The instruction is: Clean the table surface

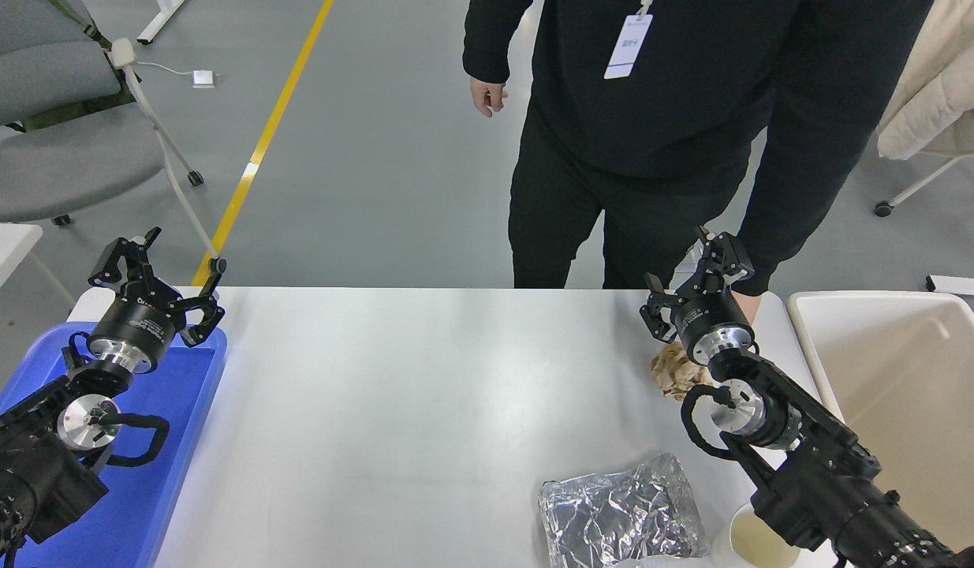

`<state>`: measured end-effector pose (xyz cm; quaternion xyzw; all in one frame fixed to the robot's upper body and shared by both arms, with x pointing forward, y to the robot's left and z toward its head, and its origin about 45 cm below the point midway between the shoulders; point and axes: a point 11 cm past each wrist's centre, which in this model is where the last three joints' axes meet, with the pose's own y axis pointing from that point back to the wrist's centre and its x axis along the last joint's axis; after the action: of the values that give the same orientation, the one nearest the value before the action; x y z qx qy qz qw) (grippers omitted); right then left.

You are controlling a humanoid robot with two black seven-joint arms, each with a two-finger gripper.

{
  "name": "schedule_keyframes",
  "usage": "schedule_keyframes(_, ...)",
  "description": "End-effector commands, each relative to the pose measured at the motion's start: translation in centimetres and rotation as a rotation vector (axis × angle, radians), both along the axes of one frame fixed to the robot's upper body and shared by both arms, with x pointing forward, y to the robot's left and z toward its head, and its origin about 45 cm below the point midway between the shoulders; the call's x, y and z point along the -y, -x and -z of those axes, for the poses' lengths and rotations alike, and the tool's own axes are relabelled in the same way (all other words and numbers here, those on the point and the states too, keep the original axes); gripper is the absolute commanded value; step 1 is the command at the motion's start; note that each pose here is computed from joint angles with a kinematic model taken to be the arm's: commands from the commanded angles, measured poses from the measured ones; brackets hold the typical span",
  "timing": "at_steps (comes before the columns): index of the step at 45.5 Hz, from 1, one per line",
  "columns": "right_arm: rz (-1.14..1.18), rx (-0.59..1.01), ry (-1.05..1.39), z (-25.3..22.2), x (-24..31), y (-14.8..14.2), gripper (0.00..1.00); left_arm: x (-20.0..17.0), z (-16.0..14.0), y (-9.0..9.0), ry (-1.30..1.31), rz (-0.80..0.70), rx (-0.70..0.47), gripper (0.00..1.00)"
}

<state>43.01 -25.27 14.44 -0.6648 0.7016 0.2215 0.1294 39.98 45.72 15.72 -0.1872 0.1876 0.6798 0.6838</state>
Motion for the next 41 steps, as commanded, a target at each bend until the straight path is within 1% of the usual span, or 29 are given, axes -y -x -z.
schedule_keyframes(1, 0.0, 0.0, -0.001, 0.0, 0.0, 0.0, 1.0, 0.0, 0.0, 0.0, 0.0, 0.0, 0.0, 1.0)
schedule_keyframes(26, -0.001, 0.0, 0.0, 0.0, 0.0, 0.0, 1.0, 0.0, 0.0, 0.0, 0.0, 0.0, 0.0, 1.0)
schedule_keyframes(41, -0.013, 0.023, 0.001, -0.9, -0.4, -0.6, 1.0, 0.0, 0.0, 0.0, 0.0, 0.0, 0.0, 1.0)
